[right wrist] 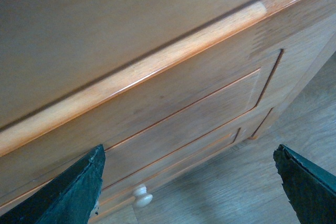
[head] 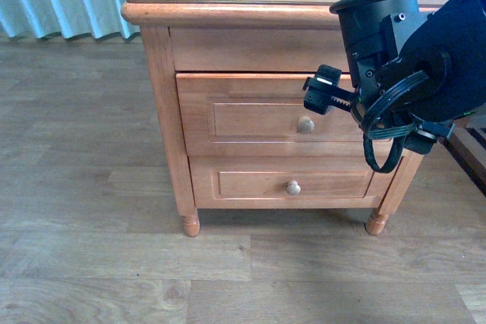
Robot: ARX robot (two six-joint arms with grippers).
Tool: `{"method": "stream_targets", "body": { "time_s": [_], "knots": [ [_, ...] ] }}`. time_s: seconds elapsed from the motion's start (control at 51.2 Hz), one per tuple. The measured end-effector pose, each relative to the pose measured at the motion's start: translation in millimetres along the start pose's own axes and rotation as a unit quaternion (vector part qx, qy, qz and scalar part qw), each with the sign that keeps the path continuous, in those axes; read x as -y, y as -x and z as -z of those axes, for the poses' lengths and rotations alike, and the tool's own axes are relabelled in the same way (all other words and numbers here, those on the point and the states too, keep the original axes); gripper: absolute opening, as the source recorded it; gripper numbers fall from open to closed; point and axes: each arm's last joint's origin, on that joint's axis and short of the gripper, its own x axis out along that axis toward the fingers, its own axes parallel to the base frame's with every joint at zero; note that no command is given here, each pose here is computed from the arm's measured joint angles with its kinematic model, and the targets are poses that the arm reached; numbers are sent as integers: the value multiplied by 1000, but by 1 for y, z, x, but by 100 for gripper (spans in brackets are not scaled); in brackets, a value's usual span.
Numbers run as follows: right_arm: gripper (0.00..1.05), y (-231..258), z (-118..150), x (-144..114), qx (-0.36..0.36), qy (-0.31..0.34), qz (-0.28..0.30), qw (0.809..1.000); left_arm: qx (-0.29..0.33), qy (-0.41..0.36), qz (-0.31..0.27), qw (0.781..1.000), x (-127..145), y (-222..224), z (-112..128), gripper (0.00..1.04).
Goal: Put charger into drawer
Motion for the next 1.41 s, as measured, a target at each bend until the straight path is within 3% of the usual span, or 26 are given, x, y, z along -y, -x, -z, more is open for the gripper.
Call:
{"method": "stream_targets", "body": {
  "time_s": [0.566, 0.898, 1.406],
  "knots": [
    [97, 1, -1, -11, 9, -5, -9, 1000, 0, 0, 0, 1000, 0, 0, 0, 99],
    [97, -2, -2, -15, 7, -16, -66, 998, 0, 0, 0, 1000, 0, 0, 0, 99],
    [97, 25, -7, 13, -20, -4, -109, 994, 0, 0, 0, 1000, 0, 0, 0, 99]
  ]
}}
